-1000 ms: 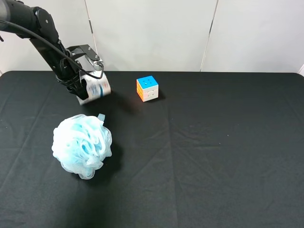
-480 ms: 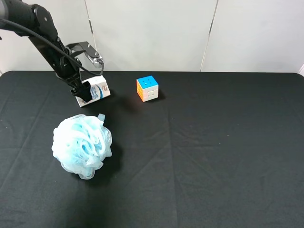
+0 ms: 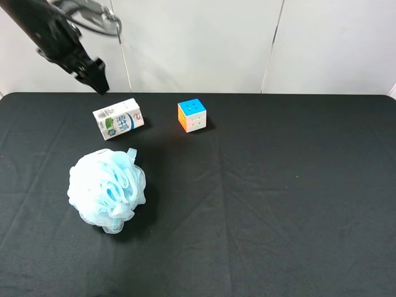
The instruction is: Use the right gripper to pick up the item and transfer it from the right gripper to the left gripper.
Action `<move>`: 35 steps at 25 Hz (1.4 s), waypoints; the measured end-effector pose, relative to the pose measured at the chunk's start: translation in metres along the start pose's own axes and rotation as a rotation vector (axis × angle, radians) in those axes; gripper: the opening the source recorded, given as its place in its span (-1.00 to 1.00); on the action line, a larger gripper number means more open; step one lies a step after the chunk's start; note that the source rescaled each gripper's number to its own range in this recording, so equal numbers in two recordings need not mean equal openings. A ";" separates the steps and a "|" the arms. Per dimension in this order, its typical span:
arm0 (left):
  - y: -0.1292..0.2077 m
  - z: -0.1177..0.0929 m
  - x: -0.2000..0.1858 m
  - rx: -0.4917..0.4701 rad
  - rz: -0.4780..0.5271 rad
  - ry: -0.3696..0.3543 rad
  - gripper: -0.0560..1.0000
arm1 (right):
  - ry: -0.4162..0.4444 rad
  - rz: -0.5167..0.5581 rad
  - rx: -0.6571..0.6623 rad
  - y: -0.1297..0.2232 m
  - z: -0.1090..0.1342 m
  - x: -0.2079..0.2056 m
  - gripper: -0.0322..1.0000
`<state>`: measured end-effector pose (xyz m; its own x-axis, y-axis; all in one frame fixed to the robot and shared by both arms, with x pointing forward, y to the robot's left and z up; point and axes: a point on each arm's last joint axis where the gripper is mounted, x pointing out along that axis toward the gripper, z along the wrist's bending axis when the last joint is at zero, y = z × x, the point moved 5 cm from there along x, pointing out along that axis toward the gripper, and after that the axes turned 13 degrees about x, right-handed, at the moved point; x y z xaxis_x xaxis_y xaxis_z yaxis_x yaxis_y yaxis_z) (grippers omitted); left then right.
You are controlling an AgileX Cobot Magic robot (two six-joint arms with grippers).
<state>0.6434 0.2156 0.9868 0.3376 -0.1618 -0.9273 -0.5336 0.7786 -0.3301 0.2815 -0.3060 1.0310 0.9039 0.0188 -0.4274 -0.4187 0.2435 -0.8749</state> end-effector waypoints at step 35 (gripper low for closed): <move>0.209 -0.218 -0.210 -0.293 -0.323 -0.231 1.00 | 0.000 0.000 0.000 0.000 0.000 0.000 0.96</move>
<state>0.2921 0.2801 1.0738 0.6672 -0.2022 -0.7169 -0.5578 0.5022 -0.6608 0.2815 -0.3060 1.0310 0.9039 0.0188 -0.4274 -0.4187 0.2435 -0.8749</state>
